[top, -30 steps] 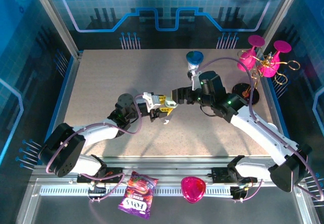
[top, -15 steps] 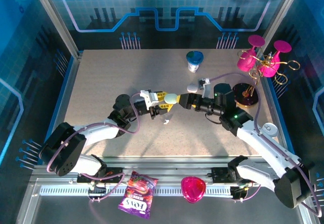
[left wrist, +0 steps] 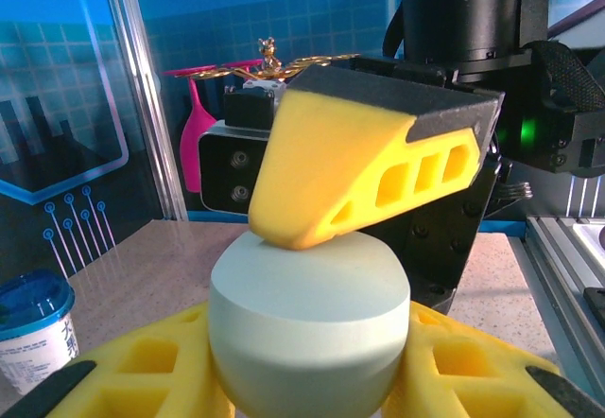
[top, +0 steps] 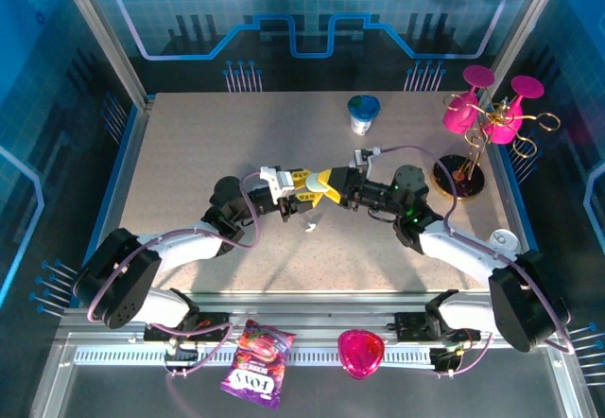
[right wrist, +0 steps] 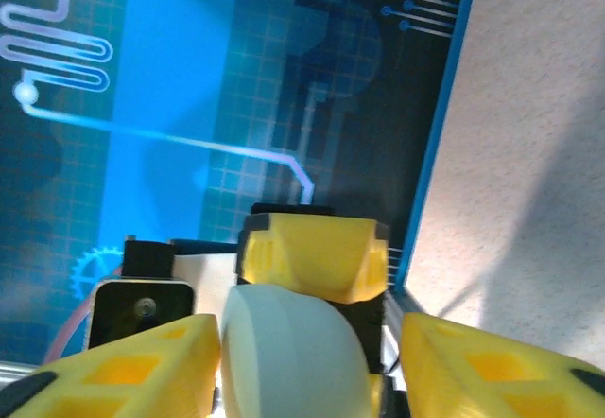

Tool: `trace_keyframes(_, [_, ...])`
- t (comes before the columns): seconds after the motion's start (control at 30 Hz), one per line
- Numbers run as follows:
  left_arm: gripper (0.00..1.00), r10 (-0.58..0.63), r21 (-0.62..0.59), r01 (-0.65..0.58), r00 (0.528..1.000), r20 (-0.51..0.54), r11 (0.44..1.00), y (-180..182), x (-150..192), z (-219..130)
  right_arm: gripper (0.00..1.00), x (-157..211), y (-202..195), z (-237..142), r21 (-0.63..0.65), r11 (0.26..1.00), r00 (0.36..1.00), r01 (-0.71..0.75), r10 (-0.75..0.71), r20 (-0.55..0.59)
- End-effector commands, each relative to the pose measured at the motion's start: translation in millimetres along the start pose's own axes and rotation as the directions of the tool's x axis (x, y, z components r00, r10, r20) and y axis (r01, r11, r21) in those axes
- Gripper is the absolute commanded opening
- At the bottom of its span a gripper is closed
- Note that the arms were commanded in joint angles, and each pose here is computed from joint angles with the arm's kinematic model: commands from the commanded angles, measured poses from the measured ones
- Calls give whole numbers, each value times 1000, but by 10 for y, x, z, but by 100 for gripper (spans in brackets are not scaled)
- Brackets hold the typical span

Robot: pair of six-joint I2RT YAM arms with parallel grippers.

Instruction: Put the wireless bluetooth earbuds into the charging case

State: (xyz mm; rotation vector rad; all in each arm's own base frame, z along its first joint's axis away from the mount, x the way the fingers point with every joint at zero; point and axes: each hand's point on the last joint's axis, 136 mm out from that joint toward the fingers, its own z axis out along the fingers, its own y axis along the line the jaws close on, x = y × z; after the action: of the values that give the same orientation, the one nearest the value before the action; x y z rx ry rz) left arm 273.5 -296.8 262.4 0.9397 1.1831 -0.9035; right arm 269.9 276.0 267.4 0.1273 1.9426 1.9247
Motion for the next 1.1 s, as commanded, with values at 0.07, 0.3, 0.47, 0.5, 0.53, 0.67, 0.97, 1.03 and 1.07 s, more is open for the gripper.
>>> trace_keyframes(0.07, [25, 50, -2, -50, 996, 67, 999, -8, -214, 19, 32, 44, 162, 10, -93, 995, 1000, -22, 21, -11])
trace_keyframes(0.3, [34, 50, -17, -49, 997, 53, 999, 13, -160, 16, 18, -5, 130, -11, -84, 996, 1000, -23, 24, 10])
trace_keyframes(0.47, [66, 44, -51, -43, 999, 15, 998, 36, -27, -38, 17, -169, -5, -156, -16, 1000, 996, 8, -7, 92])
trace_keyframes(0.5, [71, 39, -53, -39, 999, 1, 998, 30, 16, -53, 17, -193, -74, -193, 19, 1000, 994, 13, -15, 105])
trace_keyframes(0.53, [75, 33, -55, -34, 999, -16, 998, 19, 72, -74, 17, -222, -147, -240, 62, 998, 992, 25, -32, 121])
trace_keyframes(0.67, [90, 1, -57, -7, 996, -94, 998, -55, 311, -176, 17, -344, -524, -507, 279, 959, 975, 59, -115, 189])
trace_keyframes(0.97, [99, -25, -19, 19, 929, -368, 1000, -214, 816, -389, 17, -551, -1367, -1216, 739, 668, 930, 86, -320, 181])
trace_keyframes(1.03, [99, -26, 3, 30, 914, -404, 1000, -245, 881, -396, 17, -593, -1513, -1293, 769, 635, 929, 74, -324, 179])
trace_keyframes(1.07, [99, -30, 10, 37, 909, -416, 999, -250, 895, -393, 17, -607, -1593, -1315, 778, 624, 931, 65, -319, 178])
